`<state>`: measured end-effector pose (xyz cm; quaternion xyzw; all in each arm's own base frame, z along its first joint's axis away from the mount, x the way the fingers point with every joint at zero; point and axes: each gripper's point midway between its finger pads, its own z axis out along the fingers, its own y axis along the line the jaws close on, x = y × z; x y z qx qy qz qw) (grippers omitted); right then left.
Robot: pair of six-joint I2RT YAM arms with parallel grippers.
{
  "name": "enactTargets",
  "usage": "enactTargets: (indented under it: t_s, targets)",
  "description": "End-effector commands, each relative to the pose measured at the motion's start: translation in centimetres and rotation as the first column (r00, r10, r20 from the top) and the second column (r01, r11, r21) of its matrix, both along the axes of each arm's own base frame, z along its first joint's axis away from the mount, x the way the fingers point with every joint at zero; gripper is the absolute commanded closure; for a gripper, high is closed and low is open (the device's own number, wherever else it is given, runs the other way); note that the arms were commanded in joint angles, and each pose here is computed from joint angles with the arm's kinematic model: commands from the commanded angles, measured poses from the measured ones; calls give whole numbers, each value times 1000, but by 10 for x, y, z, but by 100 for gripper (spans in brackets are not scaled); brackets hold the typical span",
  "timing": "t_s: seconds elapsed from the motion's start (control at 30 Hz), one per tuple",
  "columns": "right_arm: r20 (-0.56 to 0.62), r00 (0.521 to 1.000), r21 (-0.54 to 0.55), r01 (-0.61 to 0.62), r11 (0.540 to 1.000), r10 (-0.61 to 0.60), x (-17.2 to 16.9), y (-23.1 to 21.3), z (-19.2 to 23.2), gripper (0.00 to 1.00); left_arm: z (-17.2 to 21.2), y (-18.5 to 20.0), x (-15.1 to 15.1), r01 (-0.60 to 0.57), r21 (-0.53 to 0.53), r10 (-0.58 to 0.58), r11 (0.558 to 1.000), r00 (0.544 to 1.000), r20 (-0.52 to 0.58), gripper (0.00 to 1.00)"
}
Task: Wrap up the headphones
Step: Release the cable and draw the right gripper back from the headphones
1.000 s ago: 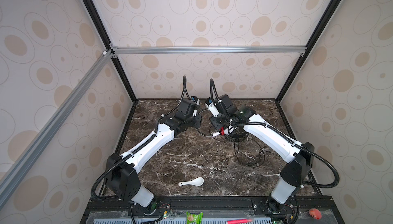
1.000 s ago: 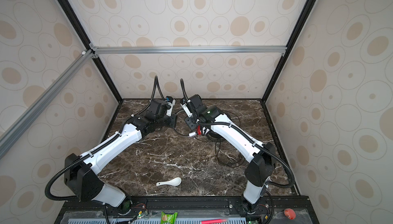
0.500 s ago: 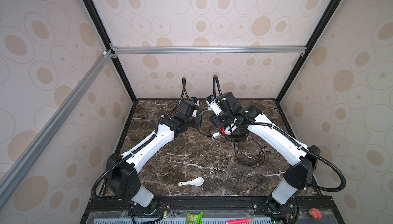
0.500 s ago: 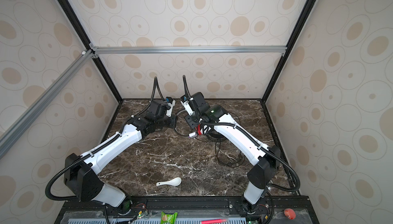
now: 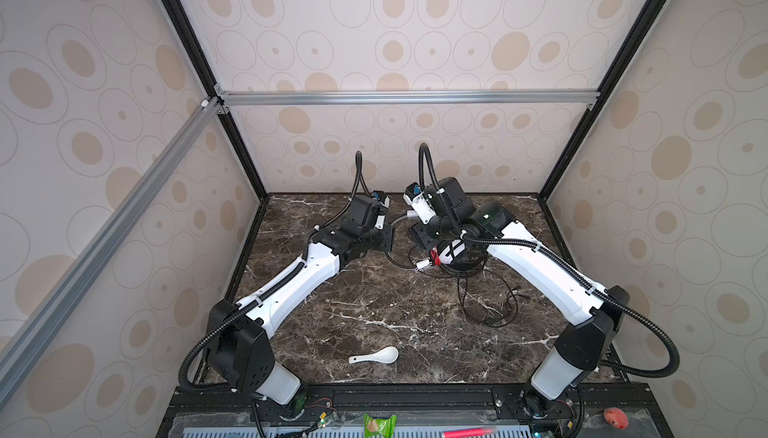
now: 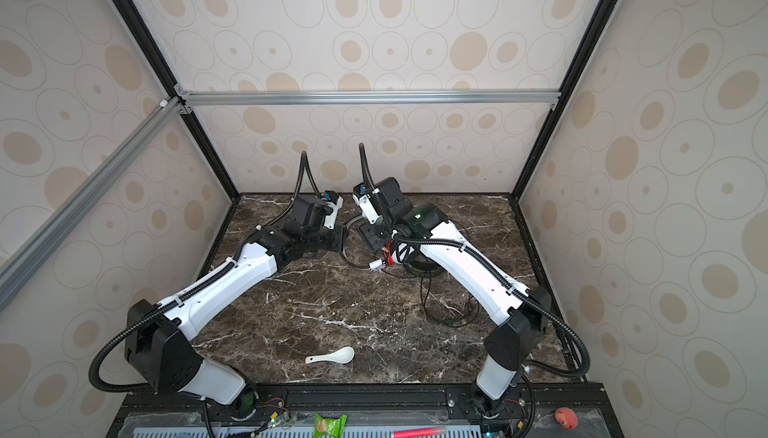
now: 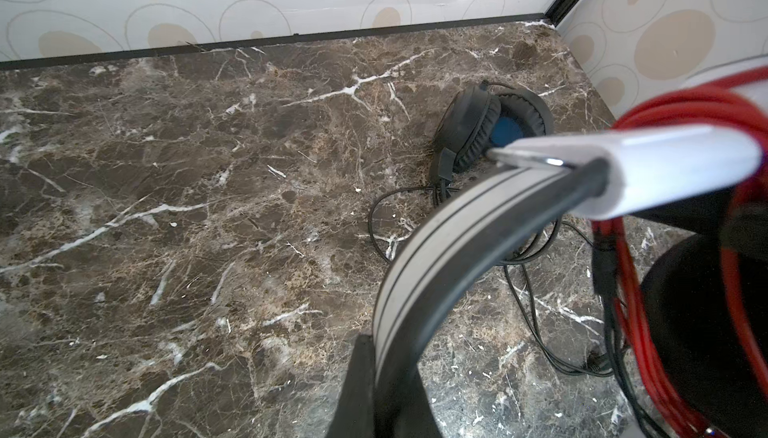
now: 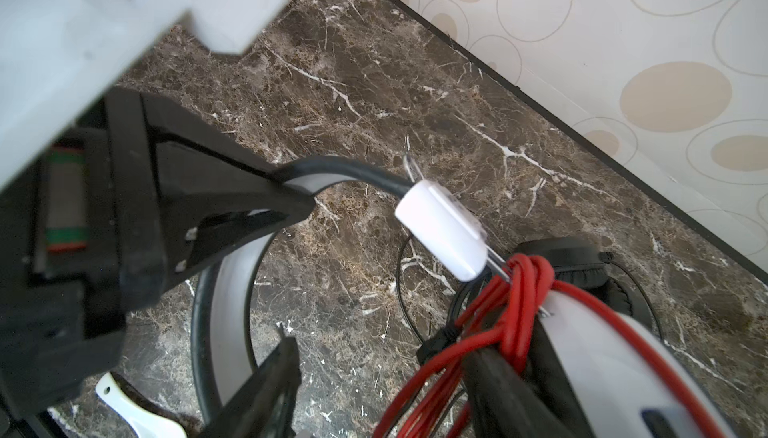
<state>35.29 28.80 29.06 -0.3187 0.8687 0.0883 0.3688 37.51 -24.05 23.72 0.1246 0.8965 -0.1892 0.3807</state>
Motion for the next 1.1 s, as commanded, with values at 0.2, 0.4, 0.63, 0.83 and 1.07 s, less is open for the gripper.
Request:
enactTargets:
  t_s: [0.2, 0.4, 0.63, 0.83, 1.07]
  targets:
    - [37, 984, 17, 176, 984, -176, 24, -56, 25, 34, -15, 6, -10, 38, 8, -38, 999, 996, -77, 100]
    - [-81, 982, -13, 170, 985, -170, 28, -67, 5, 34, -22, 9, -9, 36, 11, -35, 999, 995, -90, 100]
    - [-145, 979, 7, 143, 990, -140, 25, -56, -3, 35, -34, 12, -6, 21, 31, -18, 999, 994, -108, 100]
    - [-181, 974, 30, 147, 989, -139, 16, -55, -10, 29, -45, 31, 2, -76, 41, 81, 996, 985, -151, 100]
    - [-182, 971, 27, 161, 987, -153, 11, -61, -11, 24, -46, 48, 6, -130, 46, 136, 990, 978, -156, 100]
